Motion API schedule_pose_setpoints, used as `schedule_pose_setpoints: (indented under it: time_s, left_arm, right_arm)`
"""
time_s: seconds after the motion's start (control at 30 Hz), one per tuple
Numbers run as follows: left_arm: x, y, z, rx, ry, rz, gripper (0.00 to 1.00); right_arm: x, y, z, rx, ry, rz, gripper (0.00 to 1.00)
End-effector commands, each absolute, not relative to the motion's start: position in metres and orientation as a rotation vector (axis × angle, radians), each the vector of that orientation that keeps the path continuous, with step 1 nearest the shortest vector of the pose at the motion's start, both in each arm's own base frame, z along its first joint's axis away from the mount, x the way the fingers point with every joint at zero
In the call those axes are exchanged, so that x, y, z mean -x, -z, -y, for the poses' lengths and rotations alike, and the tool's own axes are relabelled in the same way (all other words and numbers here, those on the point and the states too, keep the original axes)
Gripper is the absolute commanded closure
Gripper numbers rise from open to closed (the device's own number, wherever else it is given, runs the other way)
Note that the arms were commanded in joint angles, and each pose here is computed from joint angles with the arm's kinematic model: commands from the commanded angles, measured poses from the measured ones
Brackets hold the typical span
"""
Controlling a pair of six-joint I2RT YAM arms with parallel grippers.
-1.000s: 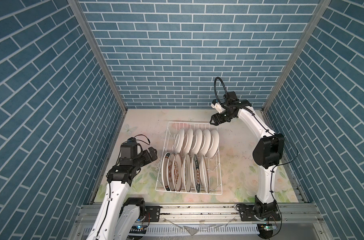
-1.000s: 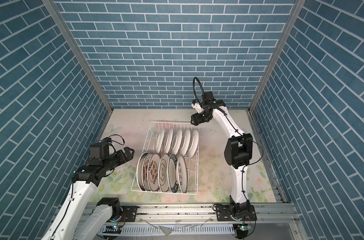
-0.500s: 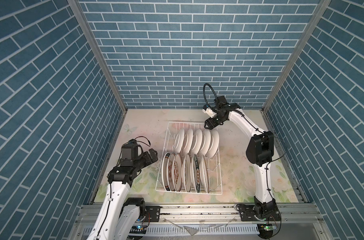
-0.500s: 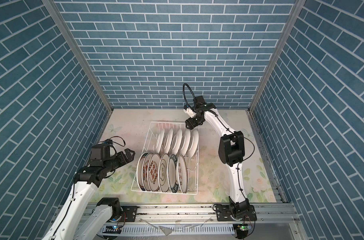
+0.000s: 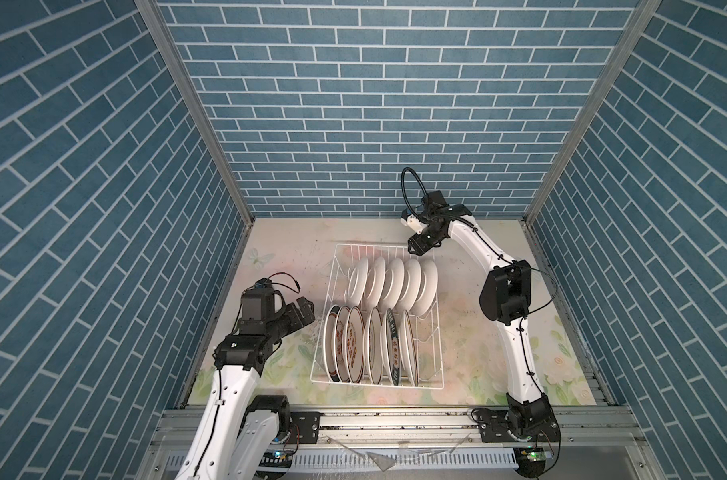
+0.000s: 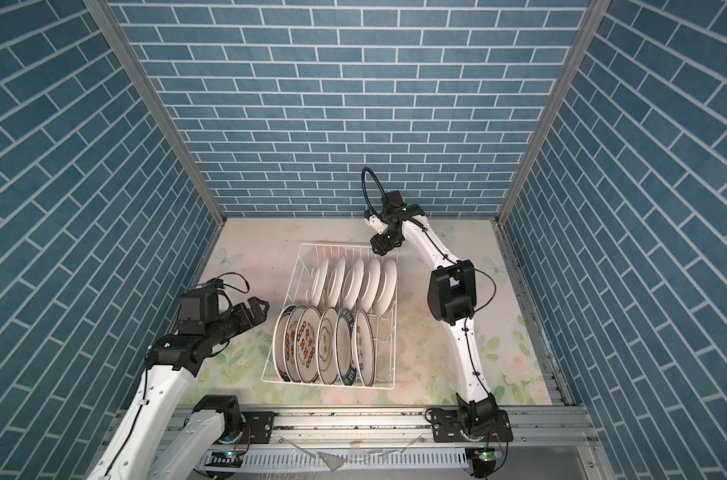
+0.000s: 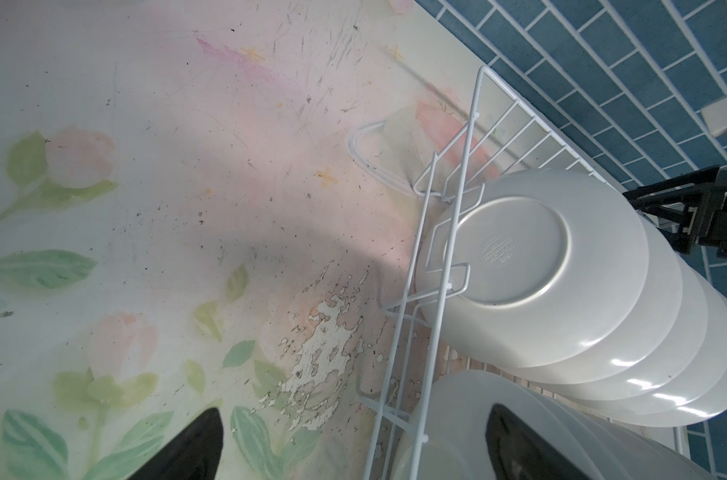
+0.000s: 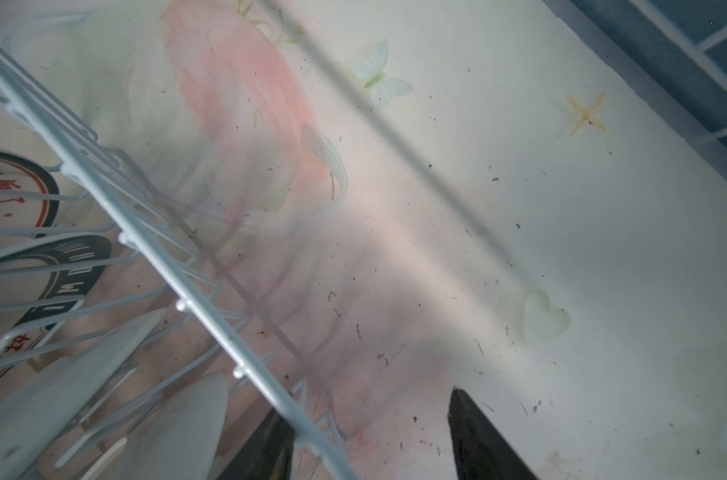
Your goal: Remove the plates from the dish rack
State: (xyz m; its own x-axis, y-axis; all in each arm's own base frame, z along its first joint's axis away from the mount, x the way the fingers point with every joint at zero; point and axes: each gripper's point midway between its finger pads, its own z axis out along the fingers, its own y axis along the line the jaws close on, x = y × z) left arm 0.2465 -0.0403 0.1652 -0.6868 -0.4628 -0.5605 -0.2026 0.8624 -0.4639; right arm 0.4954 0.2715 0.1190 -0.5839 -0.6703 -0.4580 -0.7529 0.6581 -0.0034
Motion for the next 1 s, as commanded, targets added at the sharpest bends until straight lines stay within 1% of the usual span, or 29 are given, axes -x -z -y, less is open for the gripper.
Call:
schedule_pose_setpoints:
  time_s: [0.0, 0.13, 0.2, 0.27, 0.5, 0.77, 0.97]
  left_arm:
    - [-0.248, -0.164, 0.042, 0.472, 0.486, -2.326, 0.01]
    - [-0.25, -0.164, 0.043, 0.47, 0.493, -2.327, 0.01]
    - [-0.251, -0.164, 0.043, 0.468, 0.495, -2.328, 0.01]
    - [-0.251, -0.167, 0.044, 0.46, 0.497, -2.324, 0.01]
    - [-0.247, -0.168, 0.044, 0.459, 0.507, -2.314, 0.01]
    - [-0.241, -0.163, 0.039, 0.498, 0.478, -2.327, 0.01]
    - [-0.24, -0.175, 0.038, 0.498, 0.477, -2.299, 0.01]
  right_arm:
    - [-0.495, -0.111, -0.264, 1.183, -0.179, -2.465, 0.44]
    - [-0.497, -0.106, -0.26, 1.176, -0.149, -2.475, 0.52]
    - [-0.499, -0.104, -0.257, 1.163, -0.145, -2.486, 0.54]
    - [-0.5, -0.102, -0.253, 1.14, -0.147, -2.501, 0.59]
    - [-0.502, -0.102, -0.239, 1.073, -0.181, -2.538, 0.66]
    - [-0.502, -0.102, -0.219, 0.991, -0.201, -2.564, 0.69]
    - [-0.502, -0.099, -0.202, 0.93, -0.202, -2.591, 0.7]
